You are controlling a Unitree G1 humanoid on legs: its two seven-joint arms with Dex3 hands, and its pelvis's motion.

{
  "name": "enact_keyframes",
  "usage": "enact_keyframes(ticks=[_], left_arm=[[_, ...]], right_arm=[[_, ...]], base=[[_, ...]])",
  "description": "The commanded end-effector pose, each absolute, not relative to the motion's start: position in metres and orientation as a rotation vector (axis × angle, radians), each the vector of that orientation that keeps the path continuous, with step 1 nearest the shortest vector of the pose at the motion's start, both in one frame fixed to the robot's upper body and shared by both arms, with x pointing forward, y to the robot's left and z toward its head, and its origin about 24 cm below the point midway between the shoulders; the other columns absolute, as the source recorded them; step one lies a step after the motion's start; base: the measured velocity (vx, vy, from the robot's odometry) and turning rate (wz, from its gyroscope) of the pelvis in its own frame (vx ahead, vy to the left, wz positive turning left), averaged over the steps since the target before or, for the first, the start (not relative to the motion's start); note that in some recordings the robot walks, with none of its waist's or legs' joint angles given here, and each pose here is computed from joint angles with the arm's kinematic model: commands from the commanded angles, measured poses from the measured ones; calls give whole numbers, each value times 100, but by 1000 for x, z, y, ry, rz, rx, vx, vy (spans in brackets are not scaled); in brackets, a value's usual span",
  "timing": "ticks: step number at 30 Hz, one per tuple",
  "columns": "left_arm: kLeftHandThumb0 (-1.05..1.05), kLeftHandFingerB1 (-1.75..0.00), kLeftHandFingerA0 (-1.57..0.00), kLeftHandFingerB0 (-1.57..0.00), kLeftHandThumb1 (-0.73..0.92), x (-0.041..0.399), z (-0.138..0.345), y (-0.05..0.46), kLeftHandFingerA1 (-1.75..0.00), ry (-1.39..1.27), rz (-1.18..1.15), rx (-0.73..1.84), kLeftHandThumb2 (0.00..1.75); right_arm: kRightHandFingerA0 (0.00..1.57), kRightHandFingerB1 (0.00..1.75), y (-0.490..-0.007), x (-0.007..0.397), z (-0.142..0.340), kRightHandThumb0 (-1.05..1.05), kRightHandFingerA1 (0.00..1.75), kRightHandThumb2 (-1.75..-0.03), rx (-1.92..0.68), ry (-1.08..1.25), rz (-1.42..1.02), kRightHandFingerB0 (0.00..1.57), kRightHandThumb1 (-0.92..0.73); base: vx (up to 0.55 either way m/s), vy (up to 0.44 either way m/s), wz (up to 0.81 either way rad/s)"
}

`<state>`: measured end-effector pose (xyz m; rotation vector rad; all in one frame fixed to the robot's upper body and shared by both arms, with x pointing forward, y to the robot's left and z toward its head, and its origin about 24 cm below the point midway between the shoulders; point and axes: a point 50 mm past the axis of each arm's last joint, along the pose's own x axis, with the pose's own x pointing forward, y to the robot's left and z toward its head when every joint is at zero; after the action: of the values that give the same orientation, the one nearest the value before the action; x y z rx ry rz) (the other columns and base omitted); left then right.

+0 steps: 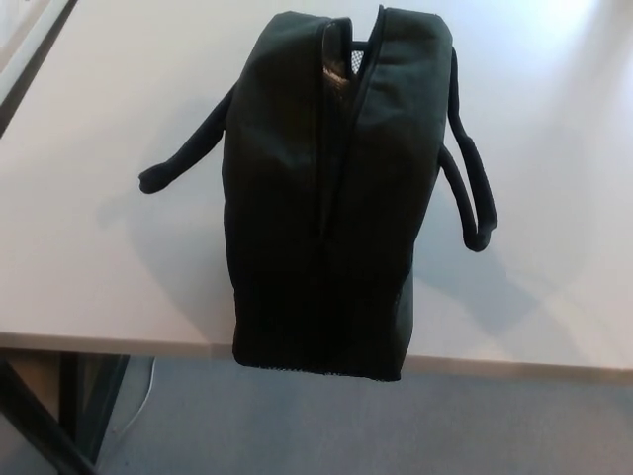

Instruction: A lunch bag is kept on the middle of the desk and the robot uses both its hands to grab the opening of the bag from the left and right and moves its hands away from each other to spread the bag open

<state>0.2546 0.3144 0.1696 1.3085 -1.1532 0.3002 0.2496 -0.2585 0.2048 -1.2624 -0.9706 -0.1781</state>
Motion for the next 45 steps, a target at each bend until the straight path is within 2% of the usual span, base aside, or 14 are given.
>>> enact_keyframes(ticks=[1, 7, 9, 11, 12, 13, 16, 23, 24, 25, 29, 30, 33, 45], left_arm=[[2, -24, -35, -7, 56, 199, 118, 336, -36, -895, 456, 1026, 57], [5, -22, -28, -5, 63, 161, 60, 321, -37, -666, 407, 794, 59], [-5, -23, -29, -2, 66, 148, 39, 315, -39, -547, 371, 776, 60], [-9, -22, -29, -3, 67, 140, 28, 311, -39, -475, 347, 757, 61], [-12, -21, -29, -6, 67, 136, 22, 308, -39, -445, 332, 725, 62], [-14, -19, -28, -8, 68, 133, 18, 306, -39, -421, 320, 711, 64], [-21, -23, -28, -11, 71, 127, 7, 302, -38, -341, 289, 688, 63], [-36, -31, -30, -9, 66, 142, -11, 303, -44, -195, 203, 706, 72], [-36, -32, -31, -9, 66, 145, -15, 300, -44, -160, 177, 686, 71], [-36, -33, -32, -10, 66, 145, -16, 300, -44, -154, 171, 683, 71], [-36, -34, -34, -14, 66, 142, -19, 298, -45, -132, 157, 684, 72], [-36, -34, -34, -13, 66, 142, -20, 298, -45, -128, 152, 682, 72], [-34, -34, -34, -14, 66, 142, -20, 298, -45, -126, 138, 673, 71], [-28, -32, -38, -15, 67, 144, -20, 299, -45, -98, 108, 658, 67]], right_arm=[[53, 35, -257, 199, 153, -31, 42, -55, -1118, -914, -143, 37, -50], [59, 40, -244, 172, 80, -33, 44, -58, -979, -761, -152, 48, -61], [64, 37, -241, 167, 40, -41, 46, -59, -954, -631, -139, 40, -65], [46, 35, -239, 164, 12, -46, 40, -60, -936, -486, -90, 35, -70], [33, 45, -239, 163, -3, -50, 52, -88, -914, -392, -54, 19, -51], [36, 33, -239, 163, -14, -50, 35, -61, -911, -333, -40, 30, -69], [26, 27, -242, 168, -36, -56, 32, -62, -997, -164, 40, 17, -72], [36, 30, -243, 190, -39, -54, 35, -61, -957, -93, 91, 23, -72], [31, 39, -246, 191, -40, -60, 44, -81, -982, -79, 120, 19, -61], [38, 30, -246, 191, -40, -52, 35, -61, -991, -76, 129, 24, -71], [37, 30, -247, 190, -41, -52, 35, -61, -1018, -71, 160, 24, -72], [31, 40, -247, 189, -42, -57, 44, -80, -1023, -71, 161, 20, -60], [30, 36, -247, 188, -43, -54, 44, -78, -1022, -69, 159, 9, -59], [31, 36, -248, 188, -43, -52, 43, -76, -1051, -89, 160, 11, -60]], base=[[0, 0, 0], [0, 0, 0], [0, 0, 0], [0, 0, 0], [0, 0, 0], [0, 0, 0], [0, 0, 0], [0, 0, 0], [0, 0, 0], [0, 0, 0], [0, 0, 0], [0, 0, 0], [0, 0, 0], [0, 0, 0]])
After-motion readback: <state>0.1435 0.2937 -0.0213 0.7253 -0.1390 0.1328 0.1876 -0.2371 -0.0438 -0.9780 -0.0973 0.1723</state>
